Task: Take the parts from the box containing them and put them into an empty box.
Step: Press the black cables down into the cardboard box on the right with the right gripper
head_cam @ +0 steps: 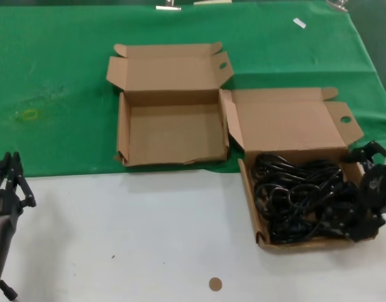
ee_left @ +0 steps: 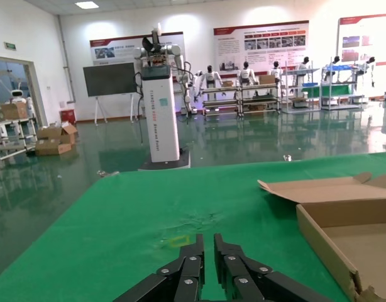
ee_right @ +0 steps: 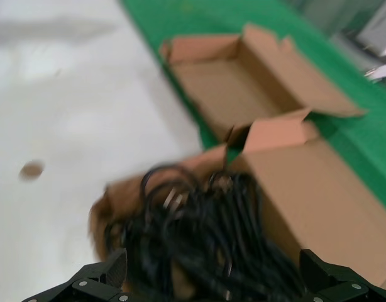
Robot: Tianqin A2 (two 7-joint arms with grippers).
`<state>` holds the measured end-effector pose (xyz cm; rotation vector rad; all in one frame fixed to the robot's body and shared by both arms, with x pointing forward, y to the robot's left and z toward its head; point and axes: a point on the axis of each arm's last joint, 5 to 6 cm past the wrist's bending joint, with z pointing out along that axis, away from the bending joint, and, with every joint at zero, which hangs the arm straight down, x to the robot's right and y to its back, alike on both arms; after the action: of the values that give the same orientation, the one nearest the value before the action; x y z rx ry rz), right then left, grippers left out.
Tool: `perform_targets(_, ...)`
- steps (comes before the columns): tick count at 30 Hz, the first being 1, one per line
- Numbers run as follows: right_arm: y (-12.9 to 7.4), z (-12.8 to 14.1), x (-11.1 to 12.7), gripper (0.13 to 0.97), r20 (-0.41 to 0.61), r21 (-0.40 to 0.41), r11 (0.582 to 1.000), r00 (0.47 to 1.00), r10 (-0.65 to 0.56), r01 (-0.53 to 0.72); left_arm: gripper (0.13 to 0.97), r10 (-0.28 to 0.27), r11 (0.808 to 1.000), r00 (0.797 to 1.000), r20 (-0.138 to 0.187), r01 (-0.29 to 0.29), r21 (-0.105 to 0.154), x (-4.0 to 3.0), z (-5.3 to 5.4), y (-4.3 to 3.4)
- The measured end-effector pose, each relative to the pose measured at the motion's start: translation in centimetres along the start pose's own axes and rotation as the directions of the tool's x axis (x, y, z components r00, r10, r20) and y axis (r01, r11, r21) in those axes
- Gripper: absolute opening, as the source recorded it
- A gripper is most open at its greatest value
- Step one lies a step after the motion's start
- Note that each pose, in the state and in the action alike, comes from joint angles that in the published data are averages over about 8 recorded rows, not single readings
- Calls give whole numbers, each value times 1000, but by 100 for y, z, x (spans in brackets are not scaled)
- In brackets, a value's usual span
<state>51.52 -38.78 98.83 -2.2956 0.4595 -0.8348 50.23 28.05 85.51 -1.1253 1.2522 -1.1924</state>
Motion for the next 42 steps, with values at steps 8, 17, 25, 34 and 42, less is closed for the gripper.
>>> perform_targets(8, 7, -88, 328, 966, 105, -114, 986, 989, -109, 121, 174, 0, 1000, 1000, 0, 0, 0, 0, 0, 0)
perform_targets(17, 10, 90, 572, 952, 172, -147, 967, 969, -180, 206, 144, 0, 1000, 1000, 0, 0, 0, 0, 0, 0)
perform_targets(25, -7, 329, 660, 902, 196, -143, 962, 959, -204, 234, 144, 0, 1000, 1000, 0, 0, 0, 0, 0, 0)
perform_targets(34, -43, 498, 689, 840, 212, -133, 962, 955, -206, 238, 144, 0, 1000, 1000, 0, 0, 0, 0, 0, 0)
perform_targets(42, -74, 559, 678, 670, 220, -131, 966, 957, -190, 221, 144, 0, 1000, 1000, 0, 0, 0, 0, 0, 0)
